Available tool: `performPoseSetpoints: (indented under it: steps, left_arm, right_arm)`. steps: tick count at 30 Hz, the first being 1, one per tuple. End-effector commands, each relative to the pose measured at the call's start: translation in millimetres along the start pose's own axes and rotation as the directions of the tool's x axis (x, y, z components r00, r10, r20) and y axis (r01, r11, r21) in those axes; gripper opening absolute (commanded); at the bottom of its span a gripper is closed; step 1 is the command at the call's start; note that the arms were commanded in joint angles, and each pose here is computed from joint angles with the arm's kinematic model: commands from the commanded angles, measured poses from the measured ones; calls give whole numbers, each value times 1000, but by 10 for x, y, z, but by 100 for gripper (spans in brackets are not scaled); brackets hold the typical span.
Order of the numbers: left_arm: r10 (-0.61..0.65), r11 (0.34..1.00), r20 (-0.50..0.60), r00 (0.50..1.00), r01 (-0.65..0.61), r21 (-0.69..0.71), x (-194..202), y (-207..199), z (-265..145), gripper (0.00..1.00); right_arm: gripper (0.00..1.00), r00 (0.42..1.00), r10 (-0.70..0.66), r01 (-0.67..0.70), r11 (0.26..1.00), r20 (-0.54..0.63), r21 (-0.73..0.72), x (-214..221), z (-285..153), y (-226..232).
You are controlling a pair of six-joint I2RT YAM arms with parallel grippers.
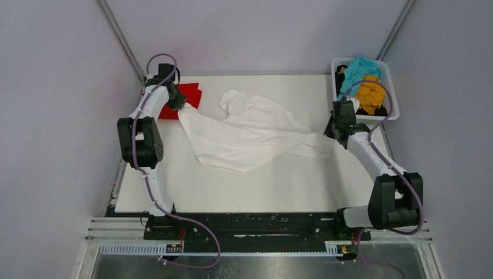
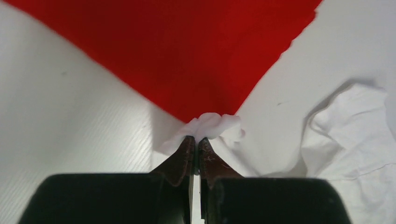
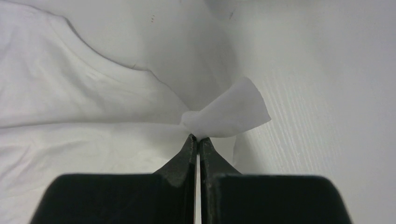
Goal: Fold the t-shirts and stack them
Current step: Flatten out the tshirt
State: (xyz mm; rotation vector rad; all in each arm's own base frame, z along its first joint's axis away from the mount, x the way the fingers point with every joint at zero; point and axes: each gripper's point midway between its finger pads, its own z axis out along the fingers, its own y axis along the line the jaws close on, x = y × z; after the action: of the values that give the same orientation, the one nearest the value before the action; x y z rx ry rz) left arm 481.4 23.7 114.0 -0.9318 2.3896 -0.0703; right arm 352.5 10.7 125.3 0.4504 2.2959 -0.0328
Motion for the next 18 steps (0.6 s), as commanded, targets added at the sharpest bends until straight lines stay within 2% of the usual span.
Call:
performPoseSetpoints:
  steps: [1,6,9,10,18]
  left_arm:
    - [2,987,227,974,-38,156,-592,-860,-419,0]
    - [-12,976,337,942,-62,208,-829,-1065,-880,0]
    - [-57,969,412,910,-48,241,-866,-888,-1395,0]
    - [-63,969,419,906,-45,242,-789,-785,-1468,0]
    - [-161,928,570,805,-73,366,-615,-227,-2793,0]
  right_arm:
    - [0,993,65,-72,995,104,66,-294,83,-75]
    - [0,982,76,-87,995,175,55,-366,-114,-145]
    - [0,972,89,-89,996,216,-9,-409,-366,-115]
    - [0,968,95,-89,995,231,-37,-424,-498,-108]
    - [0,934,140,-95,984,330,-151,-409,-1264,-195]
